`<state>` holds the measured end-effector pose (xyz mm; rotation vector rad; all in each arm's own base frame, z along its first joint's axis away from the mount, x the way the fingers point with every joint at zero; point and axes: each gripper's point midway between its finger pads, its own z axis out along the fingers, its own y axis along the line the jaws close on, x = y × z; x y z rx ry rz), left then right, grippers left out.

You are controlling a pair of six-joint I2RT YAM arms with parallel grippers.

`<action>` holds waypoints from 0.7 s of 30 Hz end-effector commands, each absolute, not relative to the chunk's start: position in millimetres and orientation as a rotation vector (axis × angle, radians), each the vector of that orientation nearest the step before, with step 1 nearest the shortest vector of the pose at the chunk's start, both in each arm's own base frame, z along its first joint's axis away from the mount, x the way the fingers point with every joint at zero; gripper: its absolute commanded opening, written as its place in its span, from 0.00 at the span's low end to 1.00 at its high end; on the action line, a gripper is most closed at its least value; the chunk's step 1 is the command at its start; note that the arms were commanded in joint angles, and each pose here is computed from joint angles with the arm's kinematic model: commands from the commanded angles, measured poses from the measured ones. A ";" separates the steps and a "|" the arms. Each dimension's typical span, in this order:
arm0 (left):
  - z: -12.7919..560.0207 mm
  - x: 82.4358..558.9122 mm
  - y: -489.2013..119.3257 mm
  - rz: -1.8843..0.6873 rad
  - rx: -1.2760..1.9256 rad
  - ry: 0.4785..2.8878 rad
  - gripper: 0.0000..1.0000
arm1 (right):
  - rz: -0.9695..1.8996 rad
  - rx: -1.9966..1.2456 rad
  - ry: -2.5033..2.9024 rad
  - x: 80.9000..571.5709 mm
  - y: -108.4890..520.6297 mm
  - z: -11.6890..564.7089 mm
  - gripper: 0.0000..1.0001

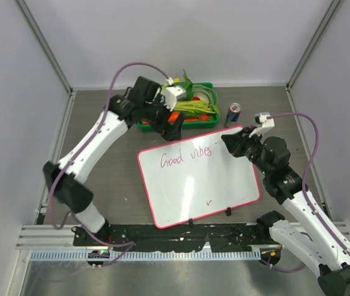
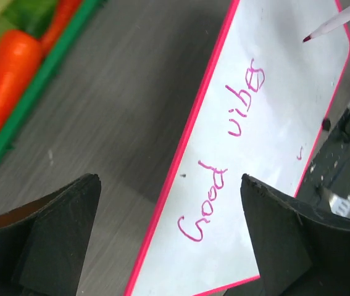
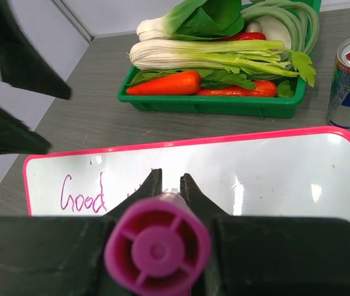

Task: Write a sentence on the whiteboard
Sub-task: Write with the whiteboard marker on the whiteboard.

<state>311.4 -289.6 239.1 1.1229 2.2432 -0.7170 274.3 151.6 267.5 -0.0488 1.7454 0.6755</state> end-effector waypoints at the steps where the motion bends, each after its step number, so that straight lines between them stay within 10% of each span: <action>1: 298.4 334.1 -265.1 -0.586 0.730 2.050 1.00 | 0.685 -0.067 1.666 276.4 152.2 296.2 0.01; 21: 205.6 252.9 -206.1 -1.128 0.146 2.042 0.93 | 0.704 -0.073 1.673 282.7 158.3 285.9 0.02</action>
